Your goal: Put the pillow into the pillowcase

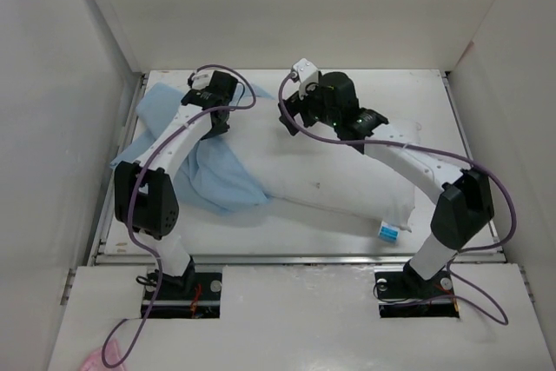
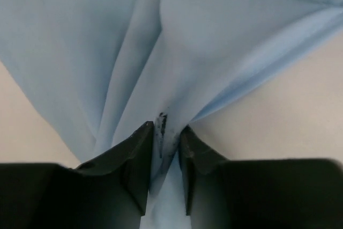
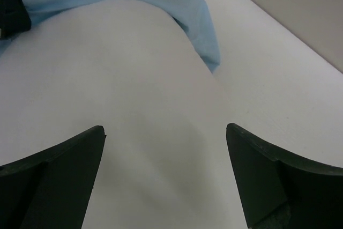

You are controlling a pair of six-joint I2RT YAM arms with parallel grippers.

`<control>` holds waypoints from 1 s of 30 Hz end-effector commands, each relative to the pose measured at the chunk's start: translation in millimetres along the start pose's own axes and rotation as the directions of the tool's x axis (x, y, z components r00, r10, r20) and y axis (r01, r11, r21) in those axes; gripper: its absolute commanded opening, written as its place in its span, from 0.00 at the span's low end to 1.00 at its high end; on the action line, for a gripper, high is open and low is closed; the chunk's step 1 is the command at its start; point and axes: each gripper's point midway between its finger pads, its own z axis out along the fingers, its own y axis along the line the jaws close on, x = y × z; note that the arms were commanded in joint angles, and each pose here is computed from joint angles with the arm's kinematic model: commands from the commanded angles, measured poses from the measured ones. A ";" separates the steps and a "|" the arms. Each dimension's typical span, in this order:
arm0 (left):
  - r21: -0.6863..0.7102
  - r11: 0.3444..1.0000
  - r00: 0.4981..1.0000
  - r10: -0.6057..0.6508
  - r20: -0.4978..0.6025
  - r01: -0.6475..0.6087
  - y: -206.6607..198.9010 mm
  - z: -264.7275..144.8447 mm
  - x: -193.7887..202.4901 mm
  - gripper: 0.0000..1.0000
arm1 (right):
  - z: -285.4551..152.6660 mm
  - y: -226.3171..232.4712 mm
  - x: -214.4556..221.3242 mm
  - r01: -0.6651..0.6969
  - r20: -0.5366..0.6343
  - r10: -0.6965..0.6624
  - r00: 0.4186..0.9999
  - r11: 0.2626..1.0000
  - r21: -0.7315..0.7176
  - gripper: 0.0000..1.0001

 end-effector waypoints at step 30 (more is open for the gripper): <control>0.771 0.485 0.909 0.167 0.382 -0.413 -216.9 -281.6 5.7 0.00 | -22.6 34.2 -30.3 -0.125 0.449 0.200 0.871 0.974 -0.190 0.00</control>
